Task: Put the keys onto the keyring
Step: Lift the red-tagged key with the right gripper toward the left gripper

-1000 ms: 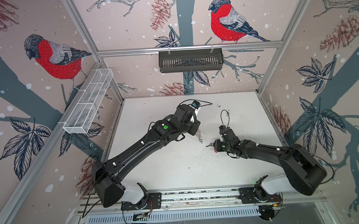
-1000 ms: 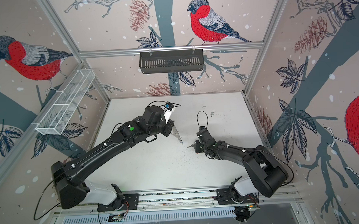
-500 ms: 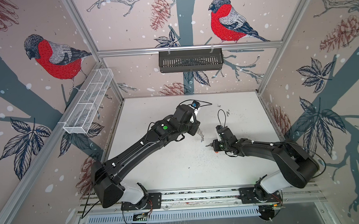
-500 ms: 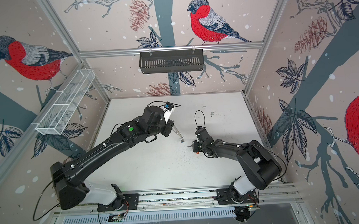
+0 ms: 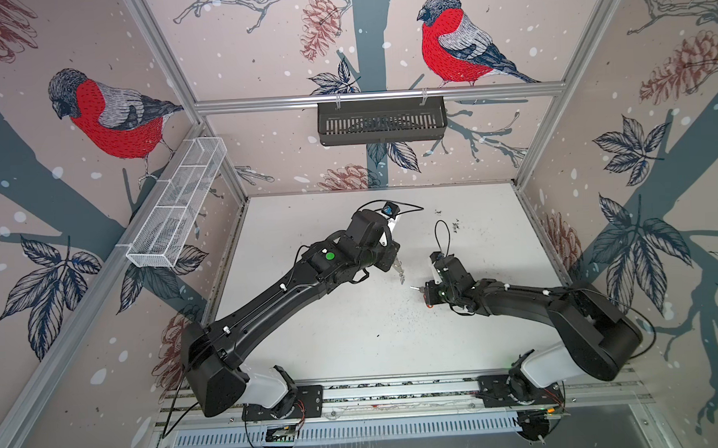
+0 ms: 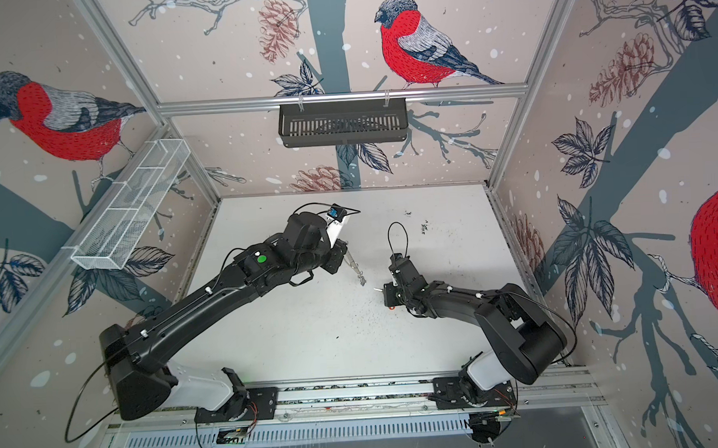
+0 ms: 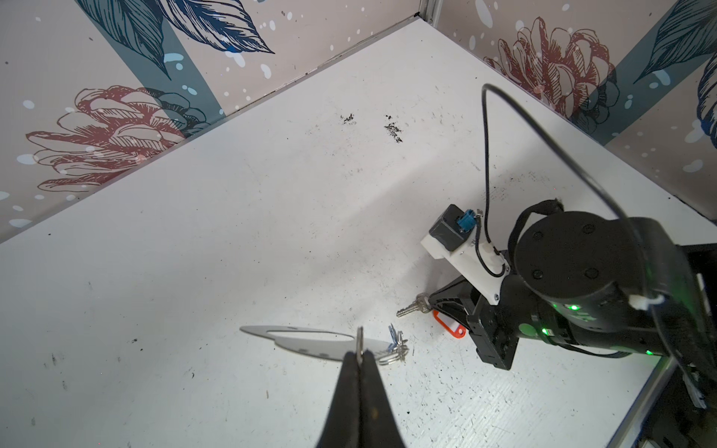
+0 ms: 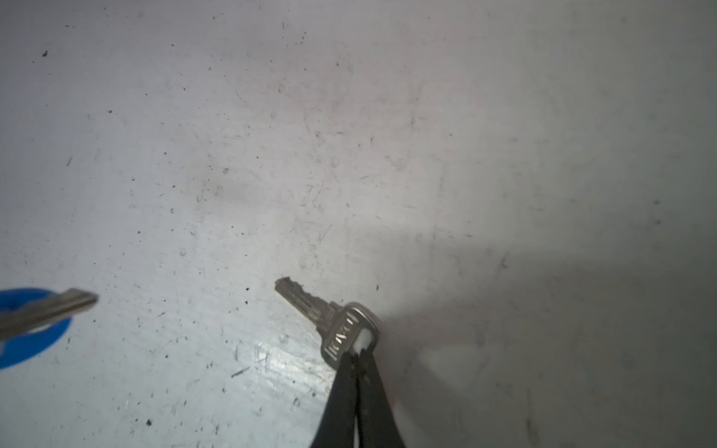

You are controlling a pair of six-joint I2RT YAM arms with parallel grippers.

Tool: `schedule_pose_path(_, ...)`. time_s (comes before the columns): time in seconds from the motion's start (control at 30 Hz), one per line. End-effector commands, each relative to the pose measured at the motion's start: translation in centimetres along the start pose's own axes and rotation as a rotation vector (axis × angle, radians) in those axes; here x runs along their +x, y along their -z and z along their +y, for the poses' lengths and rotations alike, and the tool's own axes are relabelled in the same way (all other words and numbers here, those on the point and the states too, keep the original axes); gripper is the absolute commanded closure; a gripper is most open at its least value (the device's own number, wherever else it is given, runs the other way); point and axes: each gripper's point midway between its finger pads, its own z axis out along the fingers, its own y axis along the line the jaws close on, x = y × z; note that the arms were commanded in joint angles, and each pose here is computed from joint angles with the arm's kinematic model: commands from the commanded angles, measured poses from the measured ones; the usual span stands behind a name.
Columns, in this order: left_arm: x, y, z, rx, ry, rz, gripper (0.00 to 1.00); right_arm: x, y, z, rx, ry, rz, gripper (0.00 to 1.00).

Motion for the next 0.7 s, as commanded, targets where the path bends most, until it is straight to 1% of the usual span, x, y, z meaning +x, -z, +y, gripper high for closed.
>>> schedule_pose_path(0.0,-0.8,0.2,0.3,-0.017,0.010,-0.040,1.00,-1.7,1.3,0.7,-0.022,0.047,-0.069,1.00)
schedule_pose_path(0.13,-1.0,0.3,0.1,-0.003,0.005,-0.066,1.00,-4.3,4.5,2.8,-0.105,0.115,-0.194,1.00)
schedule_pose_path(0.17,-1.2,0.6,0.0,0.008,0.002,-0.081,1.00,-5.3,5.8,3.5,-0.138,0.132,-0.244,1.00)
schedule_pose_path(0.37,-2.1,1.9,-1.3,0.074,-0.027,-0.173,1.00,-8.5,11.9,7.2,-0.312,0.230,-0.448,1.00)
schedule_pose_path(0.5,-2.4,2.9,-2.5,0.119,-0.062,-0.232,1.00,-9.8,15.7,10.0,-0.452,0.315,-0.546,1.00)
schedule_pose_path(0.67,-2.1,3.7,-3.6,0.162,-0.094,-0.280,1.00,-10.3,19.4,13.1,-0.606,0.426,-0.623,1.00)
